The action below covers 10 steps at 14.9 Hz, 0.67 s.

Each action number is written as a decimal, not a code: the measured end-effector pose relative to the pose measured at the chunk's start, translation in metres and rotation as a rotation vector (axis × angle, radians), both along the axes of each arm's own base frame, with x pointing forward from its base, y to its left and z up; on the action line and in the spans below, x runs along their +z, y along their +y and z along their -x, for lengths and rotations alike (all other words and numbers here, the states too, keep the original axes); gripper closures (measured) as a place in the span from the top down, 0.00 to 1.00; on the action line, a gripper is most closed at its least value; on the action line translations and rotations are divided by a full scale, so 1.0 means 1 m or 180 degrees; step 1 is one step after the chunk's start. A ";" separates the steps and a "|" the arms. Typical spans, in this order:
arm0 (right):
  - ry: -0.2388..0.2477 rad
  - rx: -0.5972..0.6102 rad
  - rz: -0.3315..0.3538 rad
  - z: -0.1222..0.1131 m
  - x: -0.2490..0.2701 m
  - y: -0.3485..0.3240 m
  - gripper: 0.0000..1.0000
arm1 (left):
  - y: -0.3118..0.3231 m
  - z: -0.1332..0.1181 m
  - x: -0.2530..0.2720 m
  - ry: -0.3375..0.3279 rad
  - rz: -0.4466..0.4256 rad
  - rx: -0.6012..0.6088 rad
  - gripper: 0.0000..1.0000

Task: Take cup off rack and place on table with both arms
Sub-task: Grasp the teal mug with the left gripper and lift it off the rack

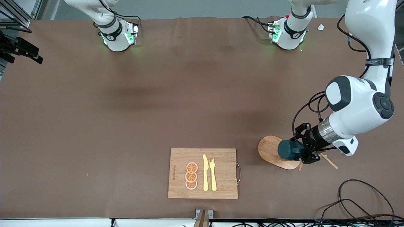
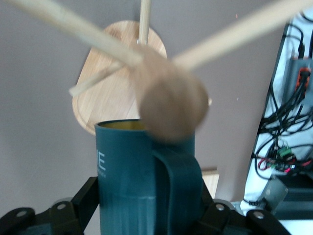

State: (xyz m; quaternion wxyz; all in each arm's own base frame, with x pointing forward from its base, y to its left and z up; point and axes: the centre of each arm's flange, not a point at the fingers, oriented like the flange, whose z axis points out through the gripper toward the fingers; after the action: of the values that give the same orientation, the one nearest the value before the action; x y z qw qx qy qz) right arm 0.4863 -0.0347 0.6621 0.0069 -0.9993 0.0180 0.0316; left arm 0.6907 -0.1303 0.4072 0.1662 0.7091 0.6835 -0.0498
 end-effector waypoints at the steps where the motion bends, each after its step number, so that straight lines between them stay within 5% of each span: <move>1: -0.0002 0.0000 0.0000 0.000 0.000 0.000 1.00 | -0.007 0.002 0.011 0.0022 0.0018 -0.0041 0.82; 6: -0.0007 0.0000 0.0000 0.000 0.001 0.000 1.00 | -0.088 0.028 0.053 0.0067 0.0139 -0.0373 0.82; 10: -0.0012 -0.0002 0.0001 0.000 0.002 0.000 1.00 | -0.201 0.075 0.057 0.0046 0.0094 -0.0893 0.82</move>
State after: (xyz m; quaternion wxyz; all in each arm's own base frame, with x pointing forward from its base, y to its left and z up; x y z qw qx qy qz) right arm 0.4863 -0.0350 0.6638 0.0068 -0.9994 0.0184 0.0298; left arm 0.6157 -0.3313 0.4639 0.1631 0.7947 0.5780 -0.0876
